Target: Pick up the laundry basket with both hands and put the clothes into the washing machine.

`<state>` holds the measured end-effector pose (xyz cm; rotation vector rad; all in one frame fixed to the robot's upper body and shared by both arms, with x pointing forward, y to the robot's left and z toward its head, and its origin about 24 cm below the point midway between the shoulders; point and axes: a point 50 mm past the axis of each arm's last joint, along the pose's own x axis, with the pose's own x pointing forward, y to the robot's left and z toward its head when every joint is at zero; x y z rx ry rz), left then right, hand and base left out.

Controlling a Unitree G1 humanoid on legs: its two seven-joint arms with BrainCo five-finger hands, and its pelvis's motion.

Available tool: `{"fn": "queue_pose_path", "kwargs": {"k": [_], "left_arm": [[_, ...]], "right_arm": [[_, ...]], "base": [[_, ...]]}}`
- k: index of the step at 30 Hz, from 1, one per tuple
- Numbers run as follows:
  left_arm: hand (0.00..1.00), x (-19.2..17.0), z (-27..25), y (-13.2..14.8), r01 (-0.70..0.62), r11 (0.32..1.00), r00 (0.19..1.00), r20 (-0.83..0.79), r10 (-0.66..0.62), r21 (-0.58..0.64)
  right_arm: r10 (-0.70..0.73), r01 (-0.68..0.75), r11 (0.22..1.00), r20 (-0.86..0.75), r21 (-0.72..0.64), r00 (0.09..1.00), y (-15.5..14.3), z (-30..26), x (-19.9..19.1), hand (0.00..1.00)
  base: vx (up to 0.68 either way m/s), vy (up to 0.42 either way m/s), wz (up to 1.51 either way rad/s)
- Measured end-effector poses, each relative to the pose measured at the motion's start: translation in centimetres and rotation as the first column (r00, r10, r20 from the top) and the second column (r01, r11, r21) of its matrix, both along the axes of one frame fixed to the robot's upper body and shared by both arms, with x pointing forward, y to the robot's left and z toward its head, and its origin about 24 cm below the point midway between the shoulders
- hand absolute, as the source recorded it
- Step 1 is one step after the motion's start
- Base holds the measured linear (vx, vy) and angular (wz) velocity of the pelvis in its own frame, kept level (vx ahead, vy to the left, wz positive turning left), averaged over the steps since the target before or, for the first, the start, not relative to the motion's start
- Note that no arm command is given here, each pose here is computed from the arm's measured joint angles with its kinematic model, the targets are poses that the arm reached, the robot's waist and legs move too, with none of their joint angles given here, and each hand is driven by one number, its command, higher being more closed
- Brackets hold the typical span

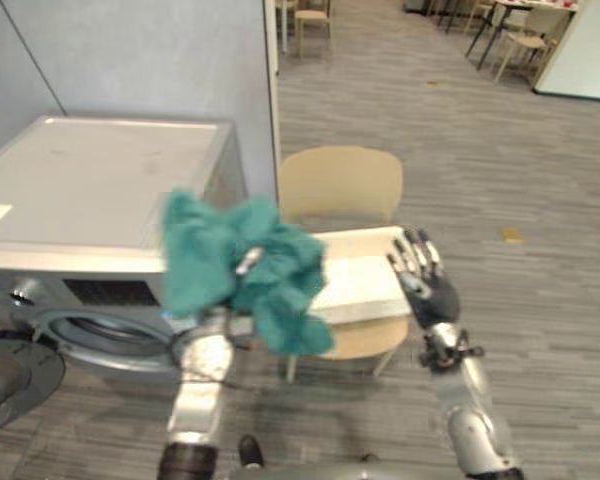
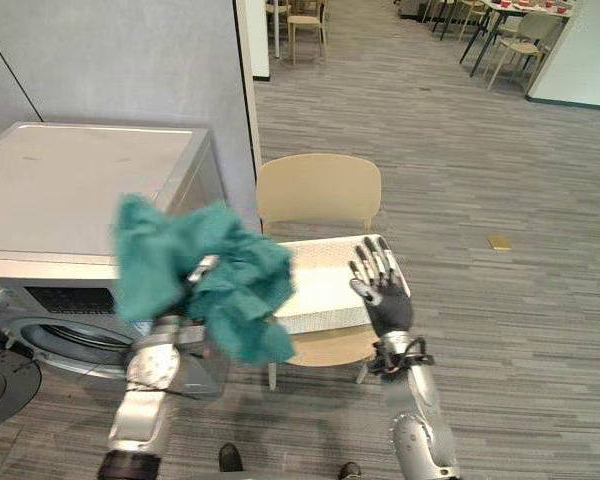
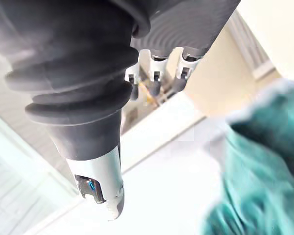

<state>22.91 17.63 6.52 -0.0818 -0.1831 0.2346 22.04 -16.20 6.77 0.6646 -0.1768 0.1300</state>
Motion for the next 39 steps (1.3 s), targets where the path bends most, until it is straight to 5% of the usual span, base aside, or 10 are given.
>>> {"fn": "queue_pose_path", "kwargs": {"k": [11,16,20,31,39], "left_arm": [[1.0,-3.8,-2.2,2.6,-0.193,0.973,0.979,-0.094,0.182,-0.126],[1.0,-4.6,-2.2,3.7,-0.24,0.963,0.969,-0.086,0.231,-0.123],[1.0,-5.2,-2.5,4.3,-0.268,0.957,0.961,-0.101,0.258,-0.11],[1.0,-4.8,-4.8,1.2,-0.108,0.982,0.976,-0.204,0.076,-0.153],[1.0,-4.3,-5.0,-1.8,0.08,0.986,0.969,-0.219,-0.11,-0.144]], "right_arm": [[-0.188,0.189,0.981,0.04,-0.05,0.981,-3.3,1.2,0.3,0.0],[-0.409,0.422,0.889,0.107,-0.176,0.906,-7.4,3.0,0.5,0.0],[-0.471,0.472,0.862,0.053,-0.182,0.88,-7.7,1.8,0.1,0.0],[-0.624,0.592,0.747,-0.014,-0.303,0.781,-10.2,0.4,-1.9,0.0],[-0.662,0.583,0.726,-0.142,-0.365,0.736,-10.2,-2.1,-7.7,0.0]], "base": [[0.02,-0.024,0.4],[0.01,0.045,1.14],[0.01,0.012,0.89],[-0.01,0.257,0.92],[0.13,0.091,1.36]]}}
